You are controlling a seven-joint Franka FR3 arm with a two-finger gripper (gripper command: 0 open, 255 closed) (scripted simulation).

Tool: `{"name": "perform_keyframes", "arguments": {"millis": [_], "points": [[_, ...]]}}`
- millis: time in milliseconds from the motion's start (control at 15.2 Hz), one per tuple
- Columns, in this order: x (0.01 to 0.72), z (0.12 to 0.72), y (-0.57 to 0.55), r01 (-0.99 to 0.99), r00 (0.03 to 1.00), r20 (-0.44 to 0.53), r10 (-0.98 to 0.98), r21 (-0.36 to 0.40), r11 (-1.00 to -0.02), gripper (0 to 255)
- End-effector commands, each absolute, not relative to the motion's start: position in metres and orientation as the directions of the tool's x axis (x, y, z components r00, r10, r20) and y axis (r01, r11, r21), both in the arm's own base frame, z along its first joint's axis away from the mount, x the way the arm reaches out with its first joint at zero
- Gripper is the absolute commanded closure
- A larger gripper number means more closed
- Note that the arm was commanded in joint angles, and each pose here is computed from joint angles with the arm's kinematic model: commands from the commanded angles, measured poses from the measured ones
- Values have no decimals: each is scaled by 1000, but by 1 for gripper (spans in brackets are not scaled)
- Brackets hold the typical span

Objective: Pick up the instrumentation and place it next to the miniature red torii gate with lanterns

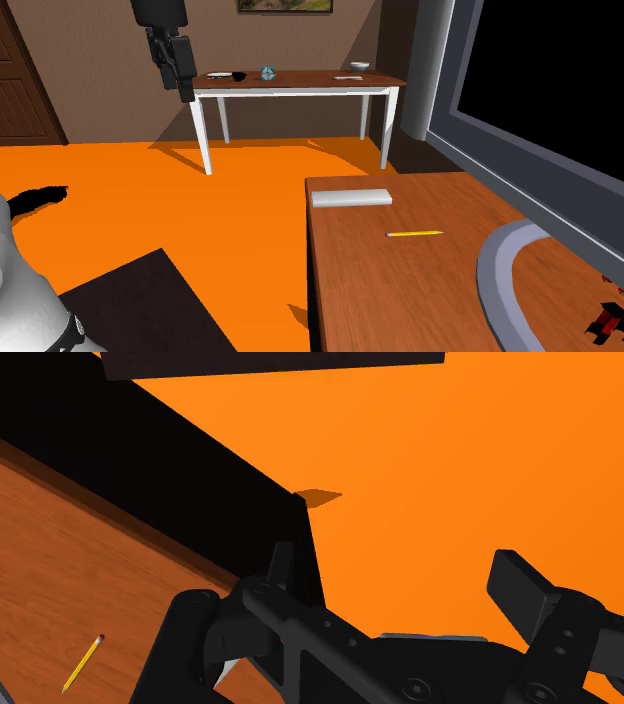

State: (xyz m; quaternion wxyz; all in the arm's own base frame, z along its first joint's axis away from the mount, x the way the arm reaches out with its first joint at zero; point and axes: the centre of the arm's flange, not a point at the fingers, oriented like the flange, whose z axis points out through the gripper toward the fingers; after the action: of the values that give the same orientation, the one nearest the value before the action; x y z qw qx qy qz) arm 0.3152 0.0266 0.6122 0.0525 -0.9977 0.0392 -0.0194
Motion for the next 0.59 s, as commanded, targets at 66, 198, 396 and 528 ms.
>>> {"name": "perform_keyframes", "arguments": {"millis": [66, 198, 396, 528], "points": [[326, 605, 24, -90, 995, 33, -93, -103, -991, 0], [348, 591, 20, -116, 992, 30, -120, -96, -989, 0], [379, 570, 11, -157, 987, 26, -159, -85, -984, 0], [400, 555, 5, -183, 982, 24, -185, -78, -980, 0]]}}
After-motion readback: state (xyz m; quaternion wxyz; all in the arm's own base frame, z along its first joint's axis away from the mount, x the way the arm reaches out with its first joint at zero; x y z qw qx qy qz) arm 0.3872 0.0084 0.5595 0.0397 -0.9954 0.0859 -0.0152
